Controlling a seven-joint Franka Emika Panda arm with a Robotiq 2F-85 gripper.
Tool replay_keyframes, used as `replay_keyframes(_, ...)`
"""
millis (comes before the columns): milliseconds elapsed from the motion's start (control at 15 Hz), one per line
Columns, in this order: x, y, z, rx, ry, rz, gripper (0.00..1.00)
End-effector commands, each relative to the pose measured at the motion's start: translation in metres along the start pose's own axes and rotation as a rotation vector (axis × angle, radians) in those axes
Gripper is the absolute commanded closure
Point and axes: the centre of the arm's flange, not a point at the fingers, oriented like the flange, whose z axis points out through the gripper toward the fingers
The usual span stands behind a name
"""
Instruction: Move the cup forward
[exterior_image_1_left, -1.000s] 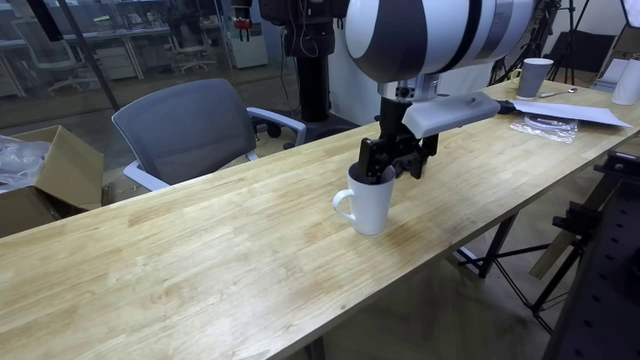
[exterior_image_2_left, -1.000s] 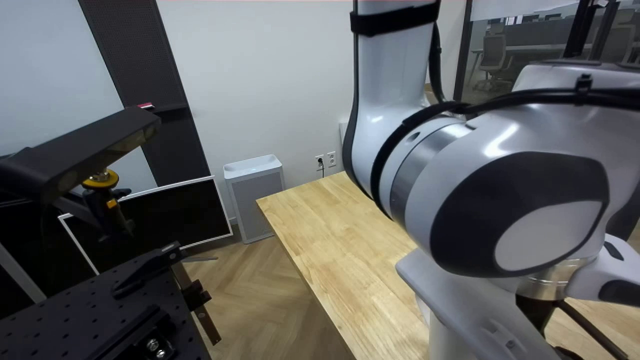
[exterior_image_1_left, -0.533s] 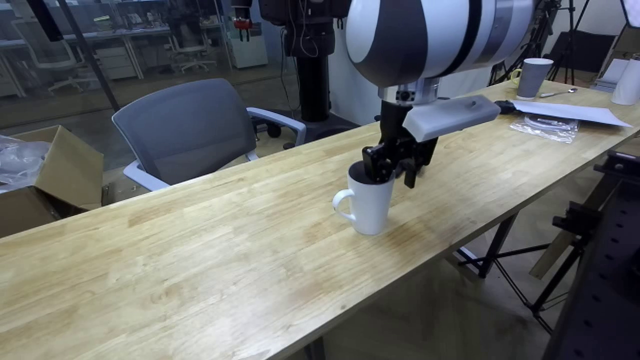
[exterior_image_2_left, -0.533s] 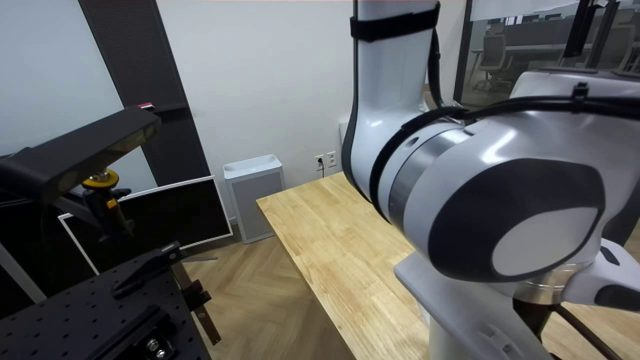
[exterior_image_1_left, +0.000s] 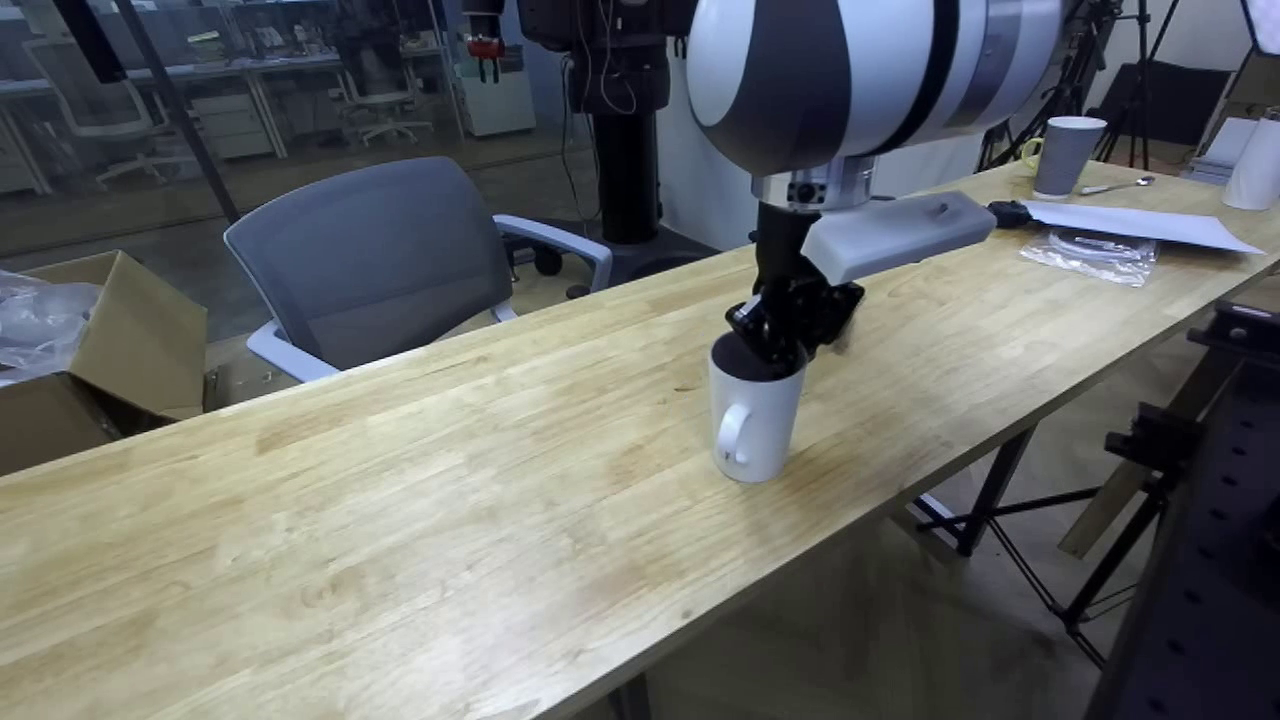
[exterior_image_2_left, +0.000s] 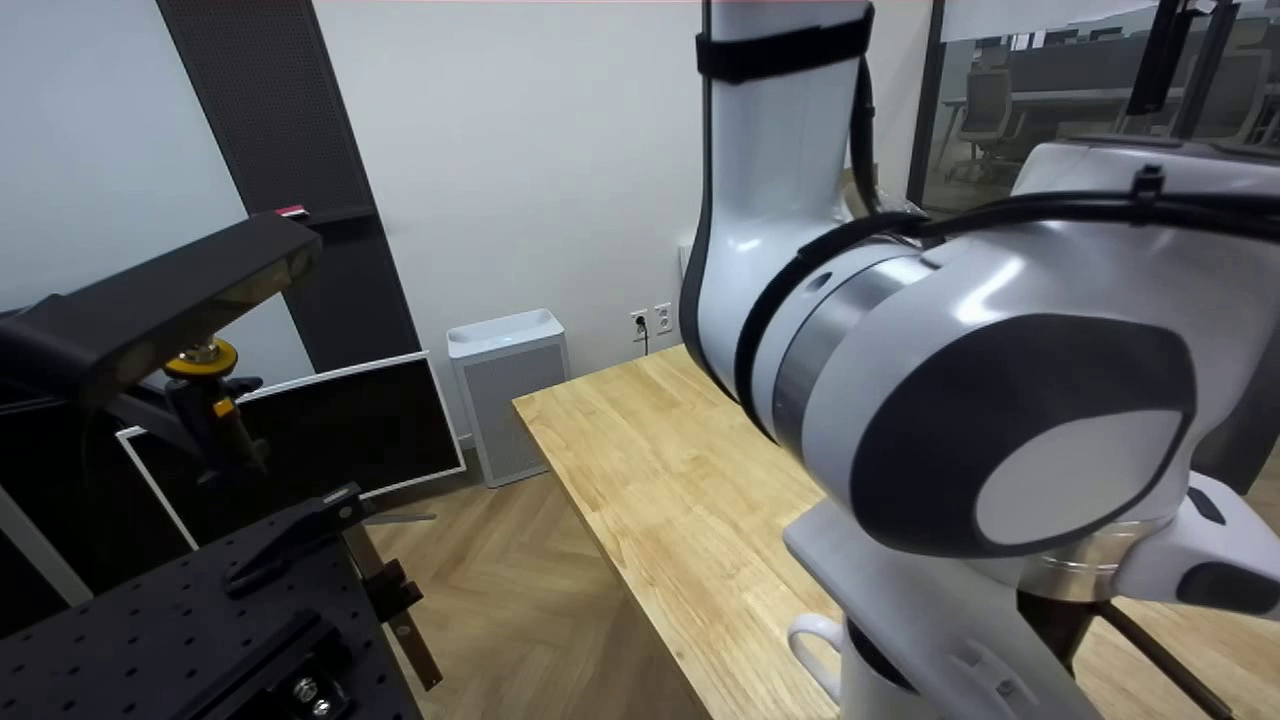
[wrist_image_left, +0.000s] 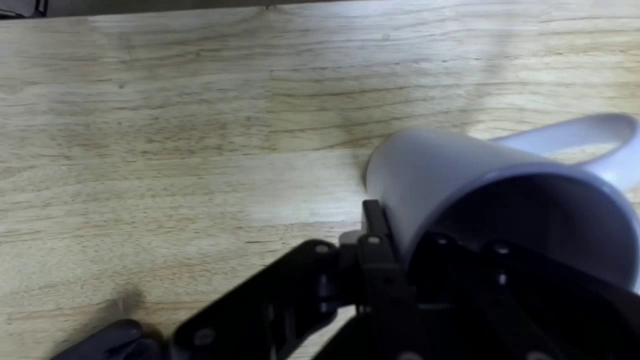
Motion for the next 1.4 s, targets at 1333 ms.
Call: replay_keyframes(1333,0.063,-0.051,-0.109,-0.028,0.023,-0.076,0.98)
